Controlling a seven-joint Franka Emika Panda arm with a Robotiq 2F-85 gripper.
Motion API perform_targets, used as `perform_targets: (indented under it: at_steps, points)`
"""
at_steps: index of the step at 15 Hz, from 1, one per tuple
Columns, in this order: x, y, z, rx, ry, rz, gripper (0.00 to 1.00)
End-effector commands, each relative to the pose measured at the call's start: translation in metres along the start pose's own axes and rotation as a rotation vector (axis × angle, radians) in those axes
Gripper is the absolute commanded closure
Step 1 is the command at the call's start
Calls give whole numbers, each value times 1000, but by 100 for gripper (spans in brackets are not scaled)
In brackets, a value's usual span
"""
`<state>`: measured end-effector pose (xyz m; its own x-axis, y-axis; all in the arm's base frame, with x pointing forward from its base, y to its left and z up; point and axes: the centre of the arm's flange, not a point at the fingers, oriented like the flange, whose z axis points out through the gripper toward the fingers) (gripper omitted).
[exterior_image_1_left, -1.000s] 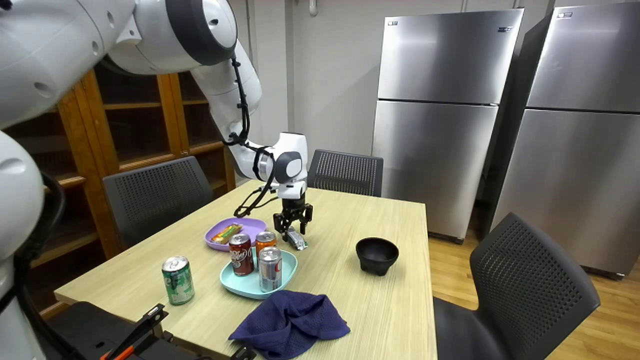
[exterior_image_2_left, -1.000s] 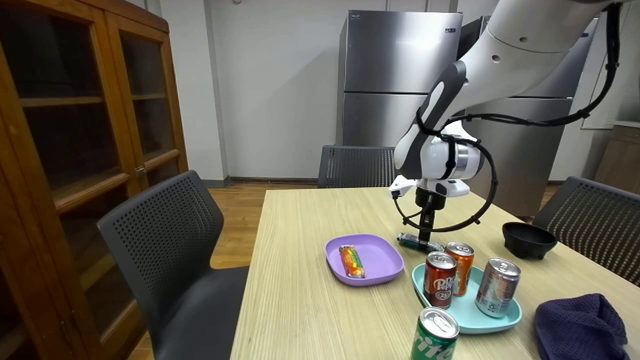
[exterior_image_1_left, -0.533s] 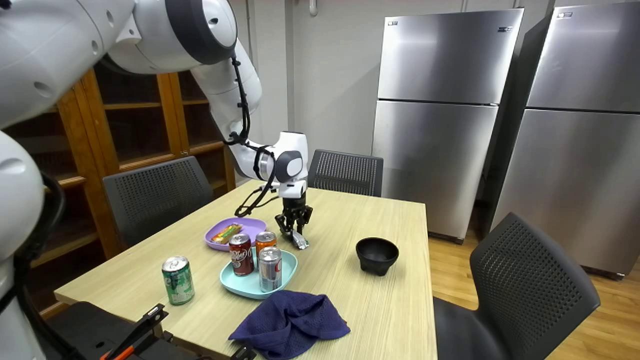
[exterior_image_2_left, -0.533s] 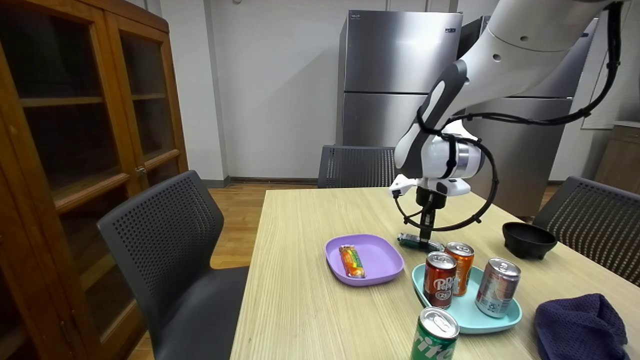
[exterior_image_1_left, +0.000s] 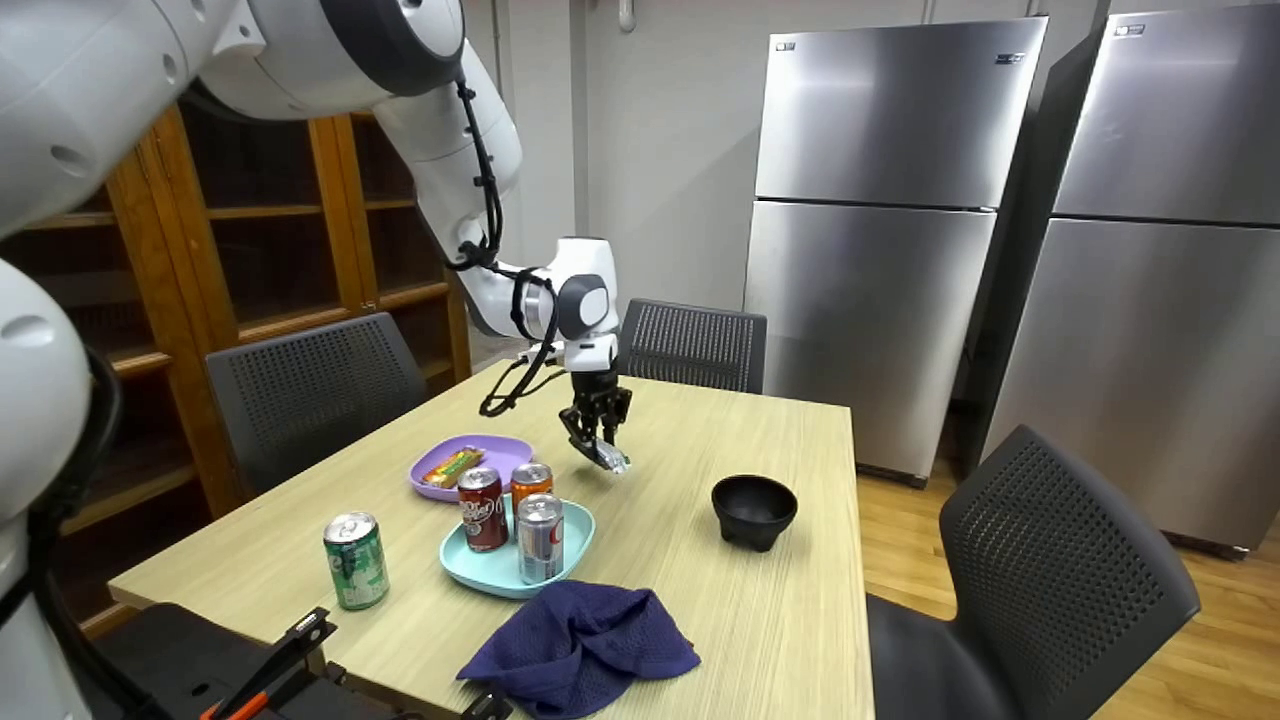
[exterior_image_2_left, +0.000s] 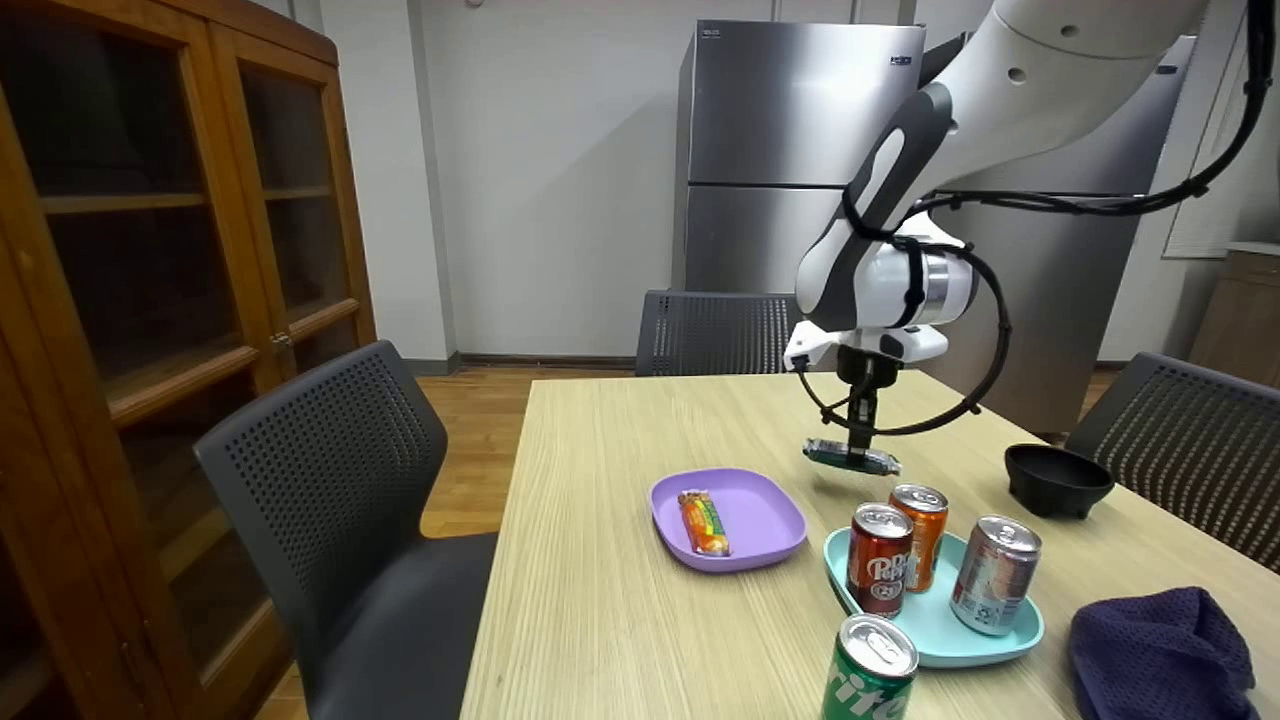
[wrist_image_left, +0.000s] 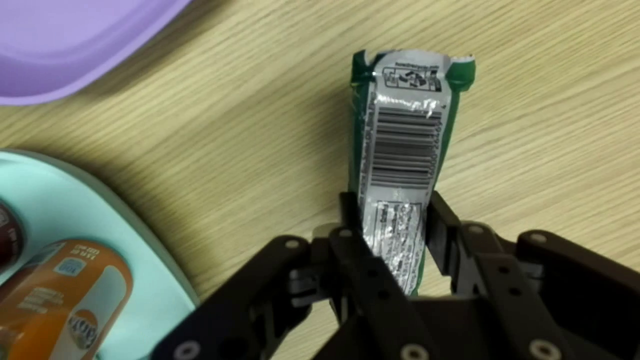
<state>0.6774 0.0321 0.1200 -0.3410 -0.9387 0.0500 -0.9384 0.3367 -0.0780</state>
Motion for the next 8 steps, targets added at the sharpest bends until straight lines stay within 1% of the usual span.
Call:
perform_targets:
  at_steps: [1, 6, 8]
  points:
    - [-5, 22, -39, 8, 33, -97, 89]
    - [-32, 49, -58, 25, 72, -305, 89]
    - [-52, 59, -64, 37, 91, -401, 89]
